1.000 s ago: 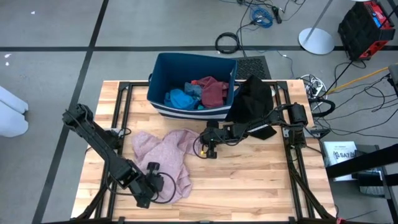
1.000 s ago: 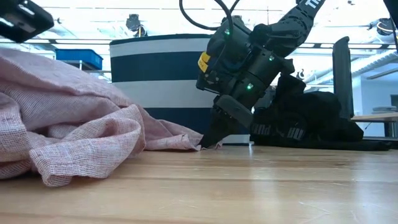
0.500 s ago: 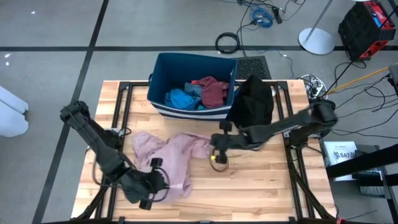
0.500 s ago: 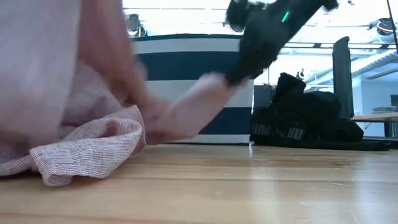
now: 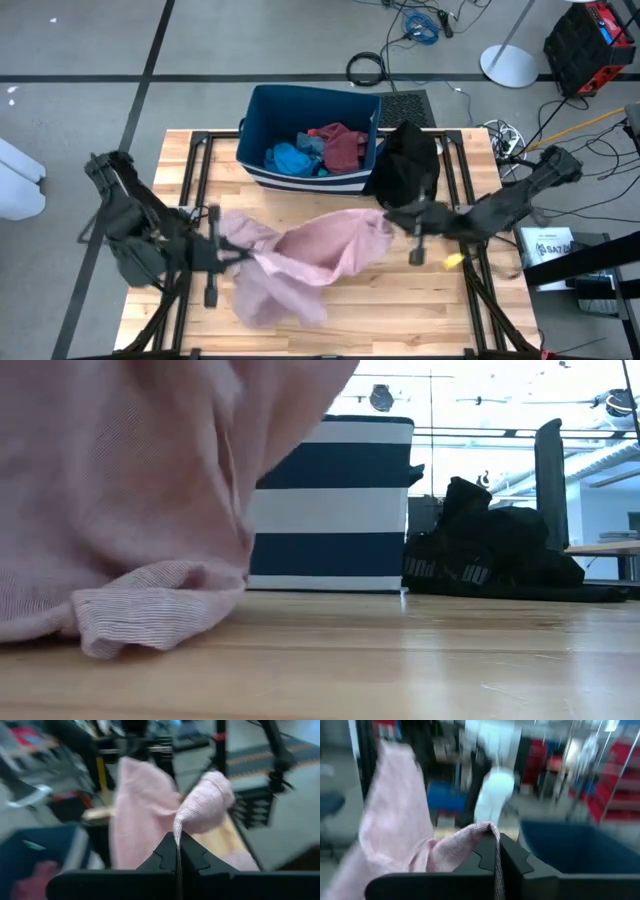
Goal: Sort clothes
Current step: Put the pink polo shirt into the blue laundry organizer
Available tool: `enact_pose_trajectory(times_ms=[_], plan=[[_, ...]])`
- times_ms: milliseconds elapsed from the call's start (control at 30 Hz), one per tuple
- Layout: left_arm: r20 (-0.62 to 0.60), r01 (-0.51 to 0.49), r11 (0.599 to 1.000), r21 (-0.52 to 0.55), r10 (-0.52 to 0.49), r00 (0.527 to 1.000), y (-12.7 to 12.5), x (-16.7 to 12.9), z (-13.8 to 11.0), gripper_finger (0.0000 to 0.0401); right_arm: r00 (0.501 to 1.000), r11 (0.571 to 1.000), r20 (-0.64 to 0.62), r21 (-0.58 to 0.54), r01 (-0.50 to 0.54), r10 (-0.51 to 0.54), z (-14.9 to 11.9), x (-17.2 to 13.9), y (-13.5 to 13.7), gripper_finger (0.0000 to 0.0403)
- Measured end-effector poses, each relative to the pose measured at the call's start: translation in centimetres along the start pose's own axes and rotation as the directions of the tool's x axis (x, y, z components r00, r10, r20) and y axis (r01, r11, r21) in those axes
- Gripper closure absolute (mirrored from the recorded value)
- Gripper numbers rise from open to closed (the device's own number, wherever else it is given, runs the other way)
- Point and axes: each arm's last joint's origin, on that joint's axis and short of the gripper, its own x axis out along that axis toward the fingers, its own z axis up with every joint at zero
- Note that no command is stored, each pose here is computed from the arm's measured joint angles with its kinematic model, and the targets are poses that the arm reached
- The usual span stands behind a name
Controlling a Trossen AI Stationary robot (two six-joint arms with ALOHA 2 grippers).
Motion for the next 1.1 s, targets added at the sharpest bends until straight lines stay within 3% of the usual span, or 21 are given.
enact_pose_trajectory(times_ms=[167,400,533,633,800,933,1100], plan=[[0.065,-0.188,0.979,0.076,0.184,0.981,3.2,-1.9,2.1,0.04,0.97,0.999,0.239,-0.012,0.046,-0.042,3.6,-1.9,-2.3,0.0402],[0.125,-0.391,0.91,0.136,0.376,0.918,8.8,-5.3,5.2,0.0401,0.903,0.98,0.389,0.002,0.199,-0.184,5.4,-1.7,-5.9,0.0402],[0.166,-0.467,0.878,0.106,0.447,0.879,12.0,-7.5,7.1,0.0401,0.878,0.988,0.453,0.043,0.15,-0.153,5.4,-0.2,-8.0,0.0402],[0.257,-0.423,0.905,0.05,0.398,0.881,13.1,-8.8,8.6,0.0401,0.86,0.997,0.505,0.065,0.05,-0.076,5.8,0.7,-9.2,0.0403],[0.358,-0.222,0.975,0.023,0.2,0.912,11.5,-7.6,9.4,0.0401,0.858,0.984,0.496,0.035,-0.175,0.135,6.8,0.8,-8.5,0.0403],[0.286,-0.122,0.989,0.081,0.094,0.953,7.1,-4.0,8.6,0.0401,0.878,0.967,0.417,-0.004,-0.254,0.233,6.5,-0.1,-6.5,0.0403],[0.176,-0.034,0.978,0.204,-0.002,0.984,0.3,0.6,7.1,0.0401,0.906,0.962,0.326,-0.04,-0.271,0.269,6.1,-2.3,-3.4,0.0403]])
